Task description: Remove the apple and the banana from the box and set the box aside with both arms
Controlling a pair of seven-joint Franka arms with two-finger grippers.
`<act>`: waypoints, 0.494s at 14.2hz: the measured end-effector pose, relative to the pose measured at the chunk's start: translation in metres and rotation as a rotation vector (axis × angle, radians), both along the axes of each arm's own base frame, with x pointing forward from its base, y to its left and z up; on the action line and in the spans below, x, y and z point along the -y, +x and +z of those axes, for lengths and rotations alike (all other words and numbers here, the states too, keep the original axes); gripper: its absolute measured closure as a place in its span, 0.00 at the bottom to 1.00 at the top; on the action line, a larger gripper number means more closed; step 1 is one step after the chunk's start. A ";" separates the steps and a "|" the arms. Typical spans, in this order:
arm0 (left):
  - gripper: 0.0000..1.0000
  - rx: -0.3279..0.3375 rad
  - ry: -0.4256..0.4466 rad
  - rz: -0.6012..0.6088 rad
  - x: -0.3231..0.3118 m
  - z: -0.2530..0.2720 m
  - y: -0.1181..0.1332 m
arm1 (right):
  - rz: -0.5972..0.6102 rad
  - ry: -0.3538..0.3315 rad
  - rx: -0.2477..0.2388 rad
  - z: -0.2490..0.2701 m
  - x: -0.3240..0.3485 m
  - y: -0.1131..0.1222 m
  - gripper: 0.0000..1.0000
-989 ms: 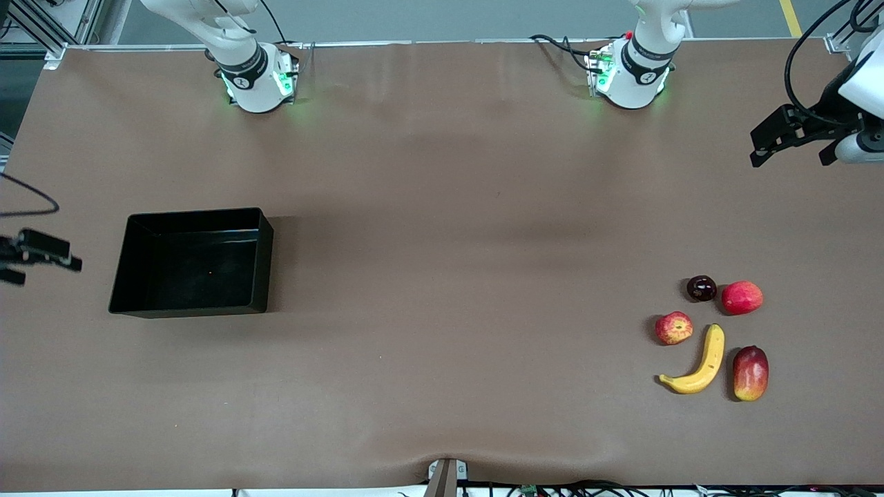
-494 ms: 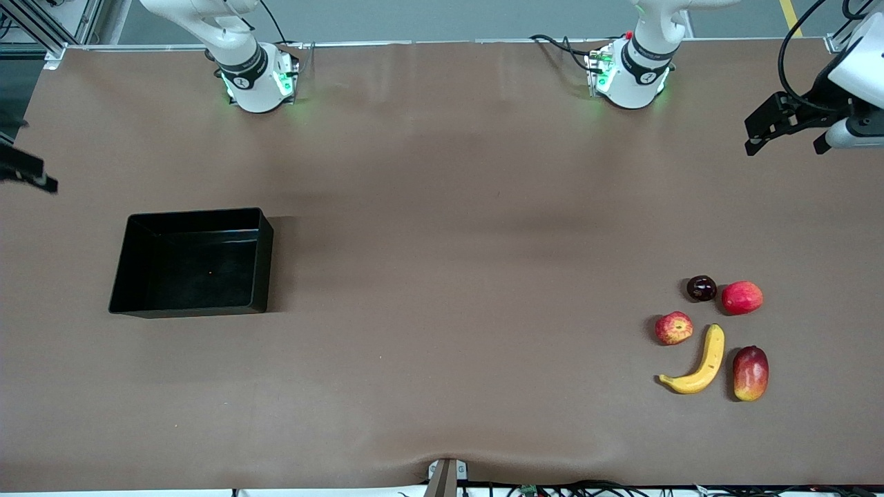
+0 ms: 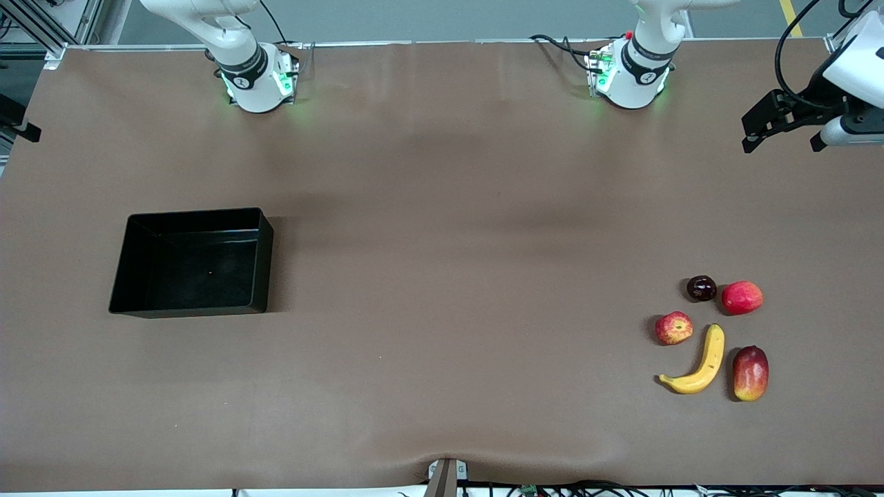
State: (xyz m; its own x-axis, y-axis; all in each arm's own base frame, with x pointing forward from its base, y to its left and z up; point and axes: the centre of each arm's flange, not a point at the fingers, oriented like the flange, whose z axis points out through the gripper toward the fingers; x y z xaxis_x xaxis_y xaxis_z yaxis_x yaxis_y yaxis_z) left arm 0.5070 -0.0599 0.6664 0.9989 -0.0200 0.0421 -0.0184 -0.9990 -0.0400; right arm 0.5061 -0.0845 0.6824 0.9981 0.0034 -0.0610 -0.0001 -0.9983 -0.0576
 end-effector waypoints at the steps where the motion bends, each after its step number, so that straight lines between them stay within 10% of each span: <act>1: 0.00 0.000 -0.003 -0.001 0.001 0.000 0.000 | 0.001 0.003 0.004 -0.004 -0.001 -0.003 0.00; 7: 0.00 0.000 -0.030 -0.003 0.004 0.000 0.000 | 0.004 0.001 0.027 -0.005 -0.005 -0.003 0.00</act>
